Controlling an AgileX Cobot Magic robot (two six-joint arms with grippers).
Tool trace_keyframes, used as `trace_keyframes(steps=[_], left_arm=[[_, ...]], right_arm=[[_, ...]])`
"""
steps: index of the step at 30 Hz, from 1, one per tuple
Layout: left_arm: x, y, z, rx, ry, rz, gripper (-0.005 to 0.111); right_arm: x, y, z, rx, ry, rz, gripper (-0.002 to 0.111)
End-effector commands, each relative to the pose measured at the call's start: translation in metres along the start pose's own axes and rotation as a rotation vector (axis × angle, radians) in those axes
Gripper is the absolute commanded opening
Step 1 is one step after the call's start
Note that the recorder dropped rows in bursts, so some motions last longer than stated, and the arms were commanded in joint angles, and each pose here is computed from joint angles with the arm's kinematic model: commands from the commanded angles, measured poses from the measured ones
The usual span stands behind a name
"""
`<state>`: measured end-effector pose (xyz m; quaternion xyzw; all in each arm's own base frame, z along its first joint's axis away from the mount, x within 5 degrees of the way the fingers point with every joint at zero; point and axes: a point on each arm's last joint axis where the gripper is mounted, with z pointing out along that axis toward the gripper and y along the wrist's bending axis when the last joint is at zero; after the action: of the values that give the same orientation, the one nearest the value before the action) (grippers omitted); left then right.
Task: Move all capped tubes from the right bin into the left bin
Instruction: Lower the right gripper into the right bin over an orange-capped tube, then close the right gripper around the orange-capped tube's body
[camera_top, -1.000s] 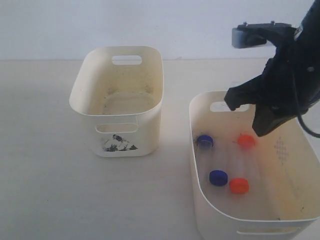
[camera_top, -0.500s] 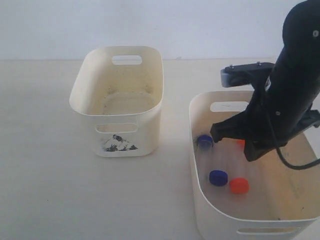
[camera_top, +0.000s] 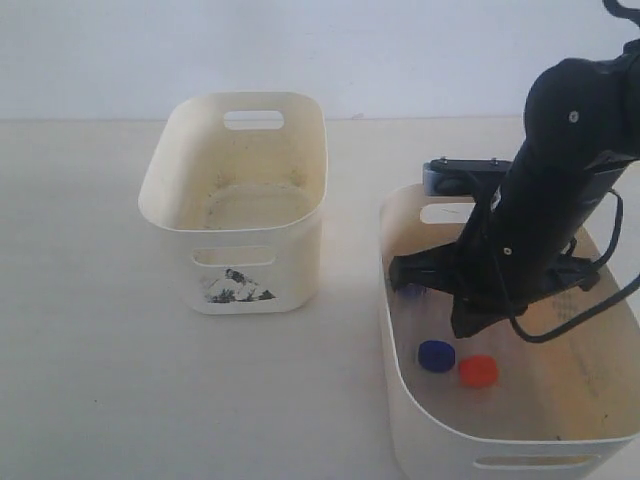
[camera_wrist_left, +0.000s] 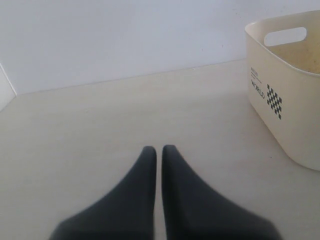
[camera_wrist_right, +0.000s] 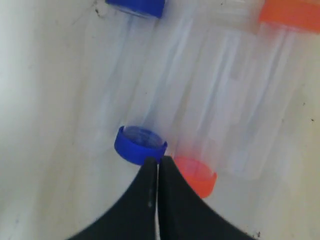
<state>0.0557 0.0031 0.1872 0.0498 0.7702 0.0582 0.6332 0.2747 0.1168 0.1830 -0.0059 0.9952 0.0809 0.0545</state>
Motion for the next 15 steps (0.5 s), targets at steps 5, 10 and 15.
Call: trace_keyframes(steps=[5, 10, 15], left_arm=[[-0.002, 0.000, 0.000, -0.001, -0.014, -0.013, 0.004], [-0.002, 0.000, 0.000, -0.001, -0.014, -0.013, 0.004], [-0.002, 0.000, 0.000, -0.001, -0.014, -0.013, 0.004]], right_arm=[[-0.010, -0.002, 0.016, 0.025, -0.059, -0.024, 0.014], [-0.006, -0.004, 0.017, 0.042, -0.014, -0.007, 0.051], [-0.002, -0.013, 0.016, 0.149, 0.020, 0.043, 0.051]])
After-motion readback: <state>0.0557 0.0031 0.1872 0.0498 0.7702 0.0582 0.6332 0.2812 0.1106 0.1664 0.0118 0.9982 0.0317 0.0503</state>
